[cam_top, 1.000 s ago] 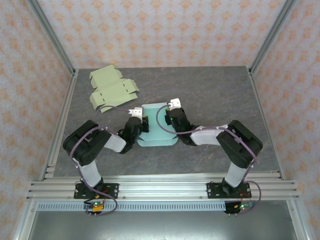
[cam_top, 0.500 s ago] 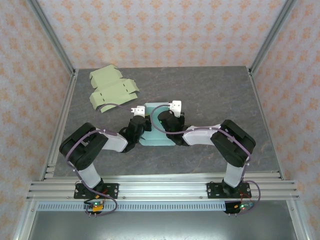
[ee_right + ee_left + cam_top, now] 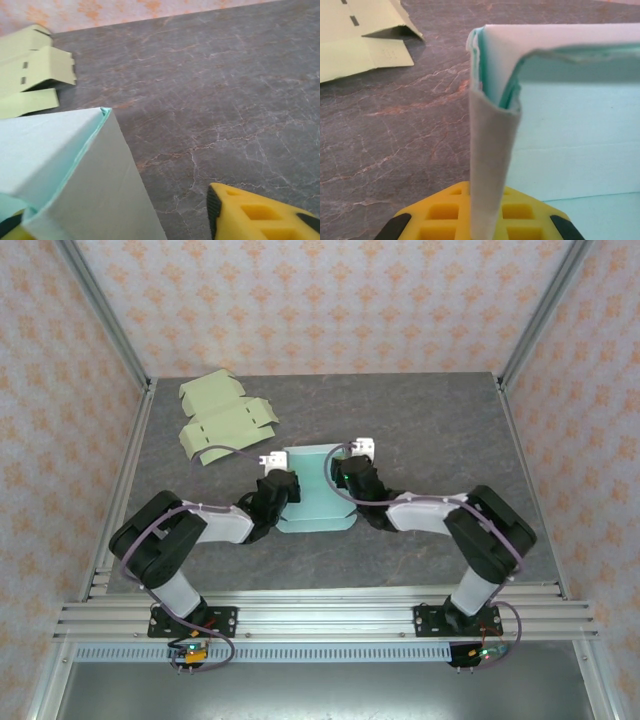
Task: Fold the paper box
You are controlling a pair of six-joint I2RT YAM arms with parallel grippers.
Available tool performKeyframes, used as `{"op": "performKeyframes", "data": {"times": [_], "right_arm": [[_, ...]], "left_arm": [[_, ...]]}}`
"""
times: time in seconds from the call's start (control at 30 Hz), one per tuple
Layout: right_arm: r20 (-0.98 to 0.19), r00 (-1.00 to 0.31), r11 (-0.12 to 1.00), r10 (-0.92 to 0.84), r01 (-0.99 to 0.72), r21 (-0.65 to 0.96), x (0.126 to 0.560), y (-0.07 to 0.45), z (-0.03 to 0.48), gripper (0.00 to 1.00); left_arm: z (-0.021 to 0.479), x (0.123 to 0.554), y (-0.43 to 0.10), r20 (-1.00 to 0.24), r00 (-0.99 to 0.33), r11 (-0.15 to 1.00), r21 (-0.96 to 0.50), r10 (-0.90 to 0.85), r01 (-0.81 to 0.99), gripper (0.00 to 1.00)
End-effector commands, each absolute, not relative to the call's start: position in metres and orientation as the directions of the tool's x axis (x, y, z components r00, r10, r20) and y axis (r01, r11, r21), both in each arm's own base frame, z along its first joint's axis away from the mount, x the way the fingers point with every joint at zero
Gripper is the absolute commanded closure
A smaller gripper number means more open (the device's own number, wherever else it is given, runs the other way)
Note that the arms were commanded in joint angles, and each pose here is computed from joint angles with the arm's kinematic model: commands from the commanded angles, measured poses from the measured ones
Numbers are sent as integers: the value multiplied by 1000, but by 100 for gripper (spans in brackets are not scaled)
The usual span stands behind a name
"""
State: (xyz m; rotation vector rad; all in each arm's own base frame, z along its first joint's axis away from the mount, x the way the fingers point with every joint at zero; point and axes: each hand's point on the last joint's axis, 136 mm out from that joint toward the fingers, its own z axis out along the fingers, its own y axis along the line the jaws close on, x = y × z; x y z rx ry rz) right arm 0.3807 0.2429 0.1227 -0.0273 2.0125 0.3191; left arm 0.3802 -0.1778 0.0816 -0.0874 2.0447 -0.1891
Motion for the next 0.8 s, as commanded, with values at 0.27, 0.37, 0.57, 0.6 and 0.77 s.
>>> {"op": "performKeyframes", "data": {"times": [0.27,0.37,0.57,0.6,0.77], "right_arm": [[-911,-408,728,64,-605,322,348,244,188,35],[-908,-419,752,18,-593,289,356,232,183,35],[-882,-463,673,-82,-679,294,353,258,162,34],[-886,-455,684,-91,-675,277,355,259,157,34],[-895,-419,699,-150,-686,204,372,274,145,37]], "left_arm": [[89,385,-153,-867,-466,984,-144,-175,-102,100],[91,384,-153,-867,-463,983,-152,-182,-100,100],[93,385,-154,-854,-473,976,-188,-219,-112,100],[93,385,-155,-852,-474,975,-196,-224,-109,100],[95,386,-160,-846,-481,973,-211,-231,-97,100]]}}
